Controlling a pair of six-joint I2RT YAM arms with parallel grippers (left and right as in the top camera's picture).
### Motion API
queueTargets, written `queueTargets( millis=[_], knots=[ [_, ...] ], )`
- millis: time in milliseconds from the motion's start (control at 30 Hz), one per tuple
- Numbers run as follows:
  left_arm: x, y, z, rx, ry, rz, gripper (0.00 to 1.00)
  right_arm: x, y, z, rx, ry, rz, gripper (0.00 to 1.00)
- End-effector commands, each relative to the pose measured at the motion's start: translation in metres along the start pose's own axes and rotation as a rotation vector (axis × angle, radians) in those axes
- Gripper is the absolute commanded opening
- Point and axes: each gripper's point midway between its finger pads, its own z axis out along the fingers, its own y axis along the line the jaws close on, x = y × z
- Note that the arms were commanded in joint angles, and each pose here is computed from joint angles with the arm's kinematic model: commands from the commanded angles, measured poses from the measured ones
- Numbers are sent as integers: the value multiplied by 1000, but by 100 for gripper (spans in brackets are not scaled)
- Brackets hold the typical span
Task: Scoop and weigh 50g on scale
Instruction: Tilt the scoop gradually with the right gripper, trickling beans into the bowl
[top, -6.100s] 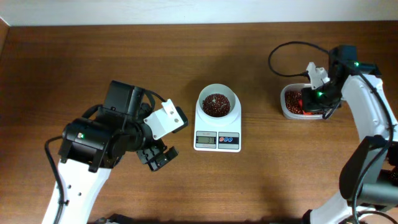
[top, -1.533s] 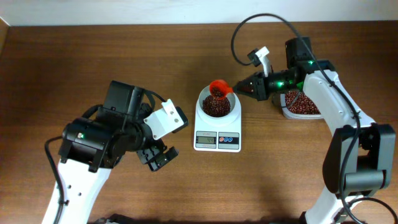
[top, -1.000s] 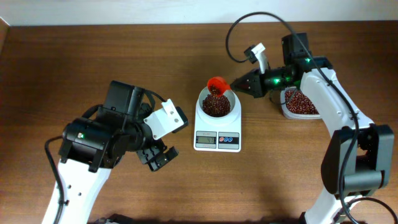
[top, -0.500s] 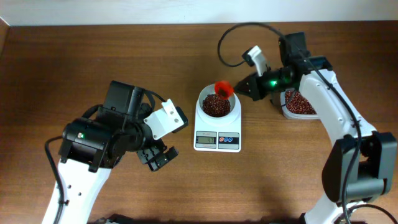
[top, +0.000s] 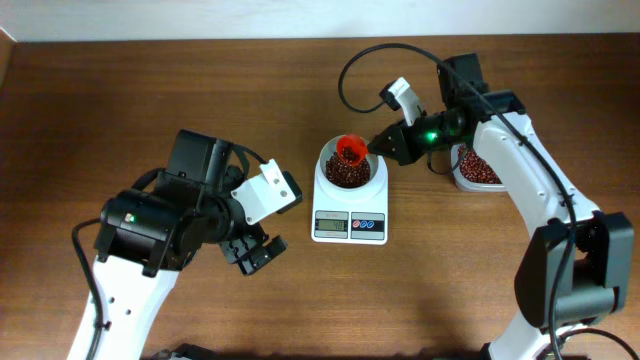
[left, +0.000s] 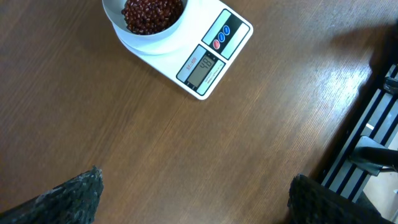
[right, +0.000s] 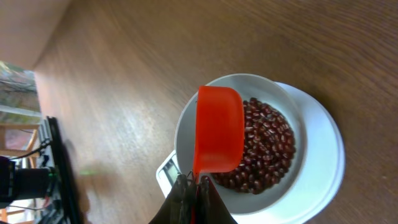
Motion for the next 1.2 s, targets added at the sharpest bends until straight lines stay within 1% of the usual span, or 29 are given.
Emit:
queueTargets(
  millis=[0, 33, 67, 133, 500, 633, 667, 733, 1167],
  knots=[
    [-3, 4, -4, -16, -11, 14, 99, -32, 32, -29, -17, -101, -107, 4],
    [-3, 4, -4, -16, -11, 14, 99, -32, 24, -29, 33, -93, -115, 4],
    [-3, 4, -4, -16, -11, 14, 99, -24, 7, -25, 136, -45, -103, 4],
    [-3, 4, -4, -16, -11, 14, 99, -19, 5, -21, 167, -12, -99, 4],
    [-3, 4, -4, -16, -11, 14, 99, -21, 10, -21, 143, -22, -102, 4],
    [-3, 4, -4, -15, -10, 14, 99, -40, 39, -33, 6, -103, -137, 4],
    [-3, 4, -4, -16, -10, 14, 99, -39, 28, -34, 70, -92, -135, 4],
    [-3, 4, -4, -16, -10, 14, 99, -23, 2, -32, 222, -7, -100, 4],
    [-3, 4, -4, -16, -10, 14, 99, -25, 14, -27, 176, -13, -113, 4]
  ],
)
